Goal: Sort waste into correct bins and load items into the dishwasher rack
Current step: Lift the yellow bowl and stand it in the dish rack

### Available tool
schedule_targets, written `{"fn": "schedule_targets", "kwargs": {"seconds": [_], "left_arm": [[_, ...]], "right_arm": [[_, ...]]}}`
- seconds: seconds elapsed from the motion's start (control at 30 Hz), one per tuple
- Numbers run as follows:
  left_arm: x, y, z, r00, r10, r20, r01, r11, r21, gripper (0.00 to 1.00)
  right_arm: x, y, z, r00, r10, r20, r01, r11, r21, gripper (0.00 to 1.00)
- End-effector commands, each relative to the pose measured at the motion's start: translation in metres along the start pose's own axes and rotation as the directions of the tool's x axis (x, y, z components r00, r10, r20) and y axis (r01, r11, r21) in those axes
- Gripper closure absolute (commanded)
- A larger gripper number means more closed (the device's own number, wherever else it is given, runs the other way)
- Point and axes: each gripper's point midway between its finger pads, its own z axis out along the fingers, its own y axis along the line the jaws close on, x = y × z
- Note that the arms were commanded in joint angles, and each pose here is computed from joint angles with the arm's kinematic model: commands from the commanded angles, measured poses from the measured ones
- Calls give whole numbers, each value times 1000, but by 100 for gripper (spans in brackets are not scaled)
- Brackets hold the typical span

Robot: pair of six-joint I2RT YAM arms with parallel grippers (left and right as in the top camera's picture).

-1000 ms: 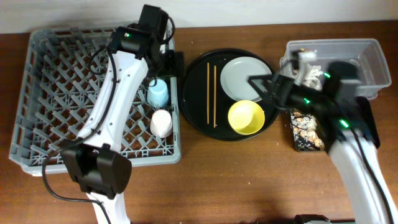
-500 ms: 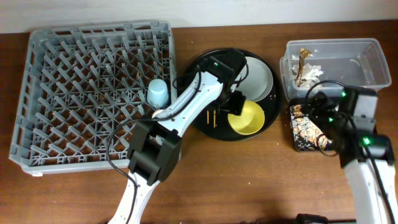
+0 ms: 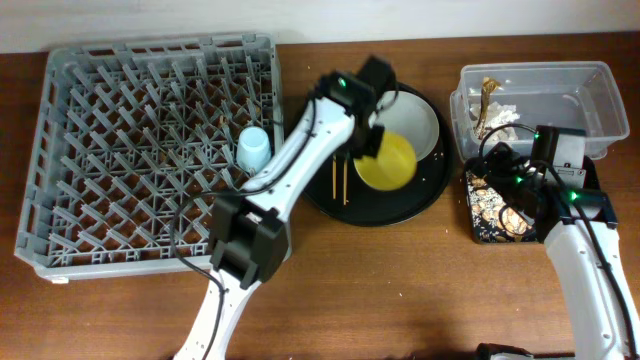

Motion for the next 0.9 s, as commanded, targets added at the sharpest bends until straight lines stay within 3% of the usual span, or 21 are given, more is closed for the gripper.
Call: {"fn": "schedule_targets", "kwargs": {"seconds": [0.0,0.07,0.13,0.23,0.33,0.43,0.57,0.73,0.8,0.87], "left_arm": [[-65,112,-141,908,-14,419,206,886,-416,100],[-69,162,-175,860,-8,510,351,734,-581,100],[-74,203,-186,826,-19,563,453,617,-644,100],[-76,238,-189,749,-58,660,597,490,-635,100],[-77,264,-181,710,-30,704,664,364,-654,100],[-78,268,-160,707,-24,707,669,346,-658,100],[-65,281,-136,700,31,714,694,207,-690,100],[-67,289,-127,669,19,743,723,211,-657,100],[-74,288,-117,660,-4,751,725,266,-636,100],[-77,293,-111,643,-14,766,740,272,-616,100]], "right_arm": [[-2,-1,0,1000,10,6,-10,1000,1,2],[-2,-1,0,1000,10,6,-10,1000,1,2],[-2,-1,0,1000,10,4,-10,1000,-1,2],[-2,-1,0,1000,10,5,-10,1000,-2,2],[-2,0,0,1000,10,6,-10,1000,-4,2],[-3,0,0,1000,10,9,-10,1000,-6,2],[-3,0,0,1000,9,9,-9,1000,-6,2],[-2,1,0,1000,9,5,-9,1000,-12,2],[-2,1,0,1000,9,5,-9,1000,-12,2],[-2,1,0,1000,9,5,-9,1000,-12,2]]}}
